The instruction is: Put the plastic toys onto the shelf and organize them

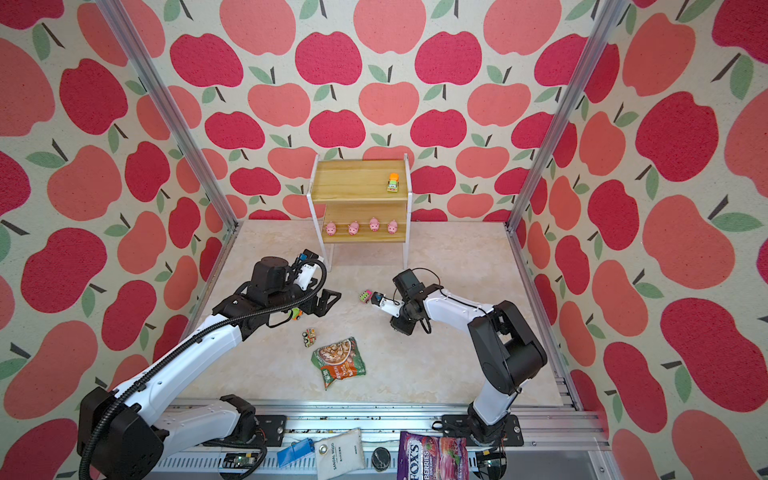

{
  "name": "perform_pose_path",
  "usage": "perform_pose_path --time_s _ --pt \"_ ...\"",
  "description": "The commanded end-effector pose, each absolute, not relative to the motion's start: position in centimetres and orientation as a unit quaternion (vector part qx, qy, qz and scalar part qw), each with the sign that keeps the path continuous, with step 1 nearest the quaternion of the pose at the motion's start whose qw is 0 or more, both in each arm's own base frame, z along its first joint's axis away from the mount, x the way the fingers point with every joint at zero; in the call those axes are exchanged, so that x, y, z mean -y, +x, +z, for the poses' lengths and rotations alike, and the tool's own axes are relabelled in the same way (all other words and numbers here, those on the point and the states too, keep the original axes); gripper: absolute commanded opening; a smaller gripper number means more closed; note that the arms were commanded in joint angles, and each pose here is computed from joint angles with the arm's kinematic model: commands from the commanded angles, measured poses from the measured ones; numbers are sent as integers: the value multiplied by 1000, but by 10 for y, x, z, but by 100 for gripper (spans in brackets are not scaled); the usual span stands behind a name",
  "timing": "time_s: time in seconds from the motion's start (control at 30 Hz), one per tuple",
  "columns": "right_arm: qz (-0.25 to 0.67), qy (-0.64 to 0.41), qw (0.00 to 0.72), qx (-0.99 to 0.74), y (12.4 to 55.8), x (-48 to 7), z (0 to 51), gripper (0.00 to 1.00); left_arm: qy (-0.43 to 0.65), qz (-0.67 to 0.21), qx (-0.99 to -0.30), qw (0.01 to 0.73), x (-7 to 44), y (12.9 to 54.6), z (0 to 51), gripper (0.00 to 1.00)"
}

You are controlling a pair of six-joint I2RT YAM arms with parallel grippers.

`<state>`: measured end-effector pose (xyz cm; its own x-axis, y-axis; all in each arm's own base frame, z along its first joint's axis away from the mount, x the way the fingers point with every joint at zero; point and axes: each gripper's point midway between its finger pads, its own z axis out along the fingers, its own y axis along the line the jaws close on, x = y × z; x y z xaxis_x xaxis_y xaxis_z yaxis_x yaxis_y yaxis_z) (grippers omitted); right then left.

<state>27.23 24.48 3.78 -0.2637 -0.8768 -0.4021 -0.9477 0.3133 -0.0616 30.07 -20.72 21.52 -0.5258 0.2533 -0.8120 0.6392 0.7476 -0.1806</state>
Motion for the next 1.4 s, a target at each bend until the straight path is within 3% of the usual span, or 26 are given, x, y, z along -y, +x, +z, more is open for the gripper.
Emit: perform_pose_path --time_s 0.0,0.4,0.57,0.8,1.0,1.37 --pt "90 -536 221 -810 288 -244 56 29 269 -226 -834 426 203 302 221 99" --pt "105 -282 250 -920 325 -233 63 31 264 -218 -838 424 201 305 219 99" --pt "70 -183 251 -948 333 -227 53 32 263 -216 -839 425 201 304 220 99" --pt "19 -117 237 -964 331 -219 36 33 266 -210 -838 427 201 302 221 99" --pt "36 -128 264 -955 327 -229 49 53 267 -209 -837 430 201 301 223 99" --pt "87 -136 403 -901 298 -221 72 60 270 -211 -835 431 203 299 224 99"
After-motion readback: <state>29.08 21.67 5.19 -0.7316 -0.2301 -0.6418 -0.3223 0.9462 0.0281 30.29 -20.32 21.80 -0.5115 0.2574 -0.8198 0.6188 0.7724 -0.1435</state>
